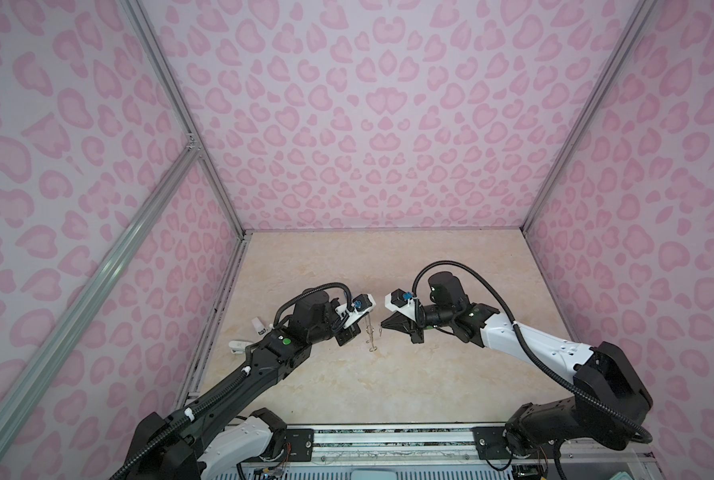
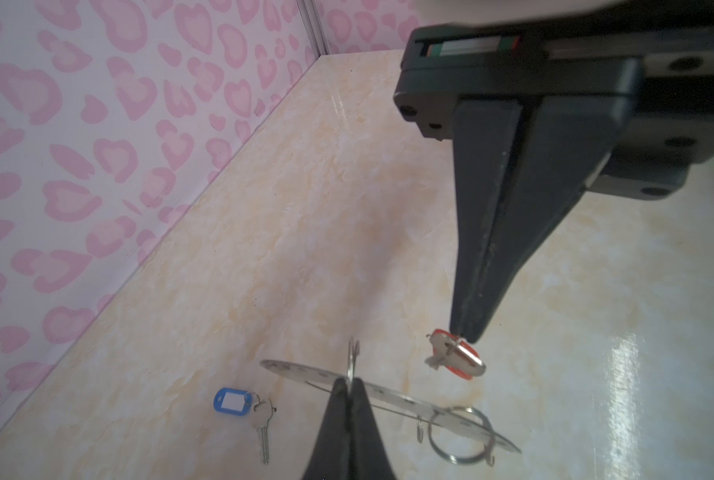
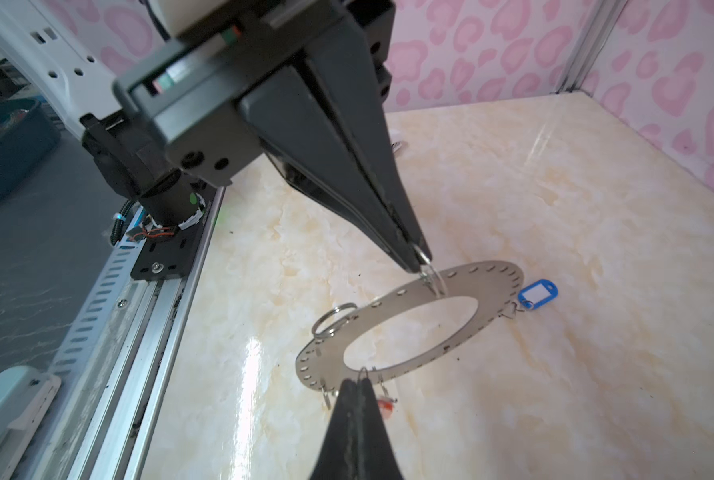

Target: Put the keys on the keyring

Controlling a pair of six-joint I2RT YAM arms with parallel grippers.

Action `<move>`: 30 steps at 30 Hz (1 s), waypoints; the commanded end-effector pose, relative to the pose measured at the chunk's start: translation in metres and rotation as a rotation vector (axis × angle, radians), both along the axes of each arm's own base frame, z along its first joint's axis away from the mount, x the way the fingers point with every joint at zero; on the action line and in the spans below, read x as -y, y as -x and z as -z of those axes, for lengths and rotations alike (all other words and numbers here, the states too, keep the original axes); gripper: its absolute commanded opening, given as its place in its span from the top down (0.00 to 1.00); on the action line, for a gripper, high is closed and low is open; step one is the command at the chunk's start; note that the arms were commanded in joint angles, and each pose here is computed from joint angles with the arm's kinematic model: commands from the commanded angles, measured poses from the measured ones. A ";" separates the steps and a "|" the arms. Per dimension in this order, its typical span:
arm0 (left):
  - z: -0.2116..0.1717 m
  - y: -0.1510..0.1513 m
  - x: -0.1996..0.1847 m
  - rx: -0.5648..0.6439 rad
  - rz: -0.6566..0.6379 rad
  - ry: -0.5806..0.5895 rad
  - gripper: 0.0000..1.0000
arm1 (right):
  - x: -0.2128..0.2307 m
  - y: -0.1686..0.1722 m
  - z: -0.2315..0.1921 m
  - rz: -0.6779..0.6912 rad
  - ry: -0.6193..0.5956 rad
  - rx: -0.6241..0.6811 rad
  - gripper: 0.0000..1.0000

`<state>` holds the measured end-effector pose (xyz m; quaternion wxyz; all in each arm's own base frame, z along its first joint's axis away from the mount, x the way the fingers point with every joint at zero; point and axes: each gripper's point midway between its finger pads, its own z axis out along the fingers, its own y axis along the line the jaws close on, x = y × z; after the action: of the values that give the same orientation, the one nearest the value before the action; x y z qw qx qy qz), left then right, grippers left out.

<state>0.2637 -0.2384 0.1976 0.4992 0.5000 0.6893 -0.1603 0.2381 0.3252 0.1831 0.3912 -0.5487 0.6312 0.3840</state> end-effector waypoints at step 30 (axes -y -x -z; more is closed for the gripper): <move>-0.006 0.005 0.012 0.041 0.022 0.001 0.97 | -0.008 -0.021 -0.029 0.082 -0.177 -0.003 1.00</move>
<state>0.2561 -0.2484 0.1938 0.4931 0.5101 0.6863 -0.1601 0.2537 0.3340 0.2099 0.4459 -0.4959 0.6153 0.4203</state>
